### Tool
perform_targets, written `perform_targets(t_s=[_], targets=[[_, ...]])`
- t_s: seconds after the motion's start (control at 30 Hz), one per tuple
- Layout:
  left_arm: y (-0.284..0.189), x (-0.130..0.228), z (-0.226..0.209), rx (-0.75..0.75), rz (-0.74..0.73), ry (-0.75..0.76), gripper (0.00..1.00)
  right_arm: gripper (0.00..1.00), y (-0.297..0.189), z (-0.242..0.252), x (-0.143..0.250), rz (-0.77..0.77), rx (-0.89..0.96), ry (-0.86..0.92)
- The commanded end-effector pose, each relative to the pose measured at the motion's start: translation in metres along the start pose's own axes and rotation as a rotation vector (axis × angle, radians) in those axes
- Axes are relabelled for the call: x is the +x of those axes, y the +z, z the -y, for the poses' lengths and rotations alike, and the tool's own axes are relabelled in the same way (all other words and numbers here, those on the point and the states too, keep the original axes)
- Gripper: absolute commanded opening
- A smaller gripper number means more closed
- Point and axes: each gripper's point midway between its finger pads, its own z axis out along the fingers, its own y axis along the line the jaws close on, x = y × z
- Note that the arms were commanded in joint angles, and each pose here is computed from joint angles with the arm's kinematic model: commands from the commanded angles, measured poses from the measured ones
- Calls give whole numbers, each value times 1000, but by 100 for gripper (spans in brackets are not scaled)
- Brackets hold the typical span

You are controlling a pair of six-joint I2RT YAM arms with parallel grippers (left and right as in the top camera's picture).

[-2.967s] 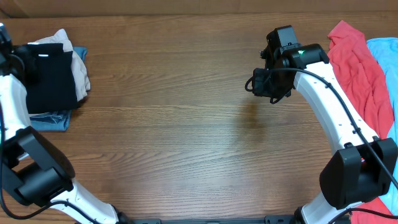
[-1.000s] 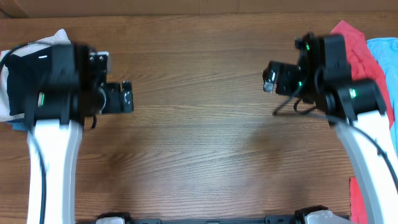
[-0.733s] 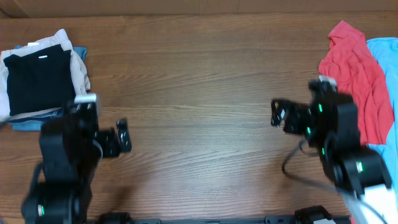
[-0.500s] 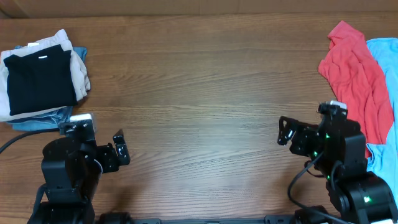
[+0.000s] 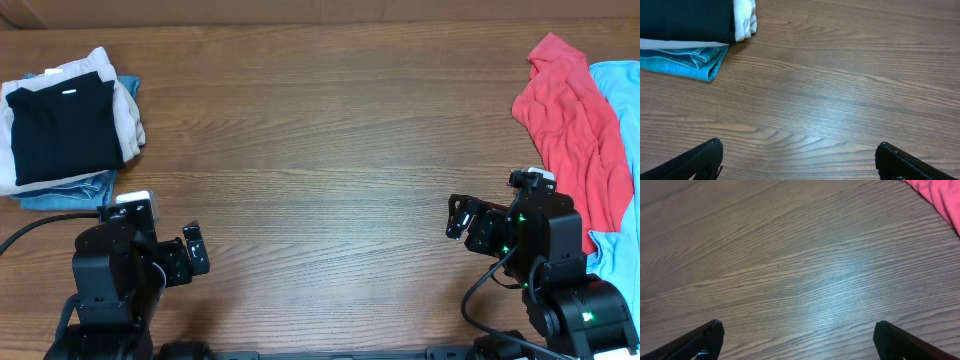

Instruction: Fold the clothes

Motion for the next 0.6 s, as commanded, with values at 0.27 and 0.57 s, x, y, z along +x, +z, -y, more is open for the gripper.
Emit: perform_targets(t_s=[0.27,0.57], targets=[[2,3,-3,-16,-4,-16,100,100,-6,6,-6,50,12,-30],[2,3,-3,-16,-5,-16,100,100,-18,3,-18,344,-93,-153]])
